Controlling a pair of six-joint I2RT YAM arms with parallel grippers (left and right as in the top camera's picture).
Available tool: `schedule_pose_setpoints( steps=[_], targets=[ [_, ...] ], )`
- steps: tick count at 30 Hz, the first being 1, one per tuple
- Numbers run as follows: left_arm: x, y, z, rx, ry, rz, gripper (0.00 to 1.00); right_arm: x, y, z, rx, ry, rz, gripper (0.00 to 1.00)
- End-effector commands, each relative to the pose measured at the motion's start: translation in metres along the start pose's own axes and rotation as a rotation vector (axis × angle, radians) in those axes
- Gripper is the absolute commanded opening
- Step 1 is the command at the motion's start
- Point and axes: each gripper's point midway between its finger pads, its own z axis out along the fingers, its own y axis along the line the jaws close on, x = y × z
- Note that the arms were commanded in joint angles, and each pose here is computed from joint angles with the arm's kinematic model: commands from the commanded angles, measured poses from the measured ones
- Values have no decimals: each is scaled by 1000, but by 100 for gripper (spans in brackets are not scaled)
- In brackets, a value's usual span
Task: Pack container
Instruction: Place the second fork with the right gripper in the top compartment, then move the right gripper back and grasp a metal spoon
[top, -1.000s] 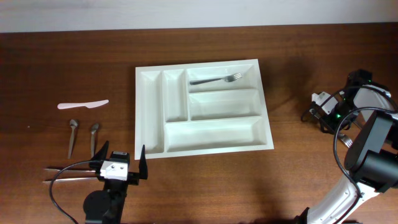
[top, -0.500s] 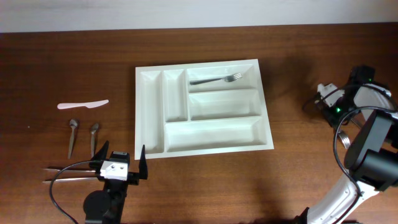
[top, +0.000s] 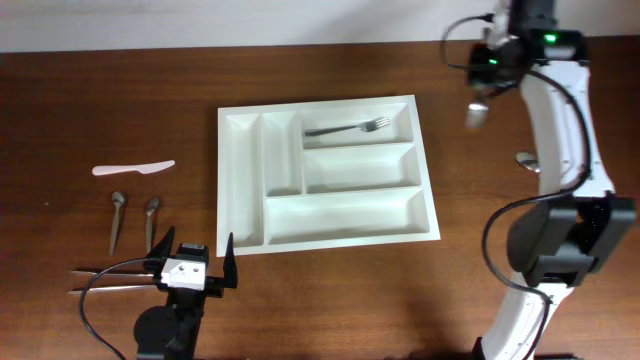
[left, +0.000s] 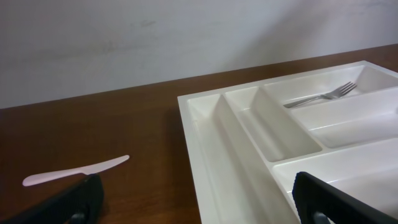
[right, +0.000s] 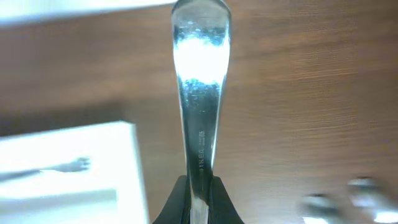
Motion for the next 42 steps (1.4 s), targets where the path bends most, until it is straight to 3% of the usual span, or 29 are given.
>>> schedule_pose_setpoints(
  steps=[1,7,12,19,23,26,31,33,35,37,40,41,42],
  targets=[
    [3,-1,0,5,2,15,99,-3,62,-11,-127,2,446,4],
    [3,-1,0,5,2,15,99,10,125,-11,-161,31,785,4],
    [3,-1,0,5,2,15,99,49,160,4,-110,112,1050,4],
    [3,-1,0,5,2,15,99,93,176,38,-55,181,1258,4],
    [3,-1,0,5,2,15,99,94,178,47,-74,169,1263,5],
    [3,-1,0,5,2,15,99,93,176,49,-74,159,1264,24],
    [3,-1,0,5,2,15,99,87,171,50,-72,123,1254,36],
    [3,-1,0,5,2,15,99,81,163,51,-73,100,1216,49],
    [3,-1,0,5,2,15,99,69,150,50,-81,71,1159,54],
    [3,-1,0,5,2,15,99,50,121,46,-66,8,1069,62],
    [2,-1,0,5,1,15,99,11,37,29,10,-126,901,84],
    [3,-1,0,5,2,15,99,-6,-21,15,56,-169,693,87],
    [3,-1,0,5,2,15,99,-10,-36,12,49,-165,579,87]
  ],
)
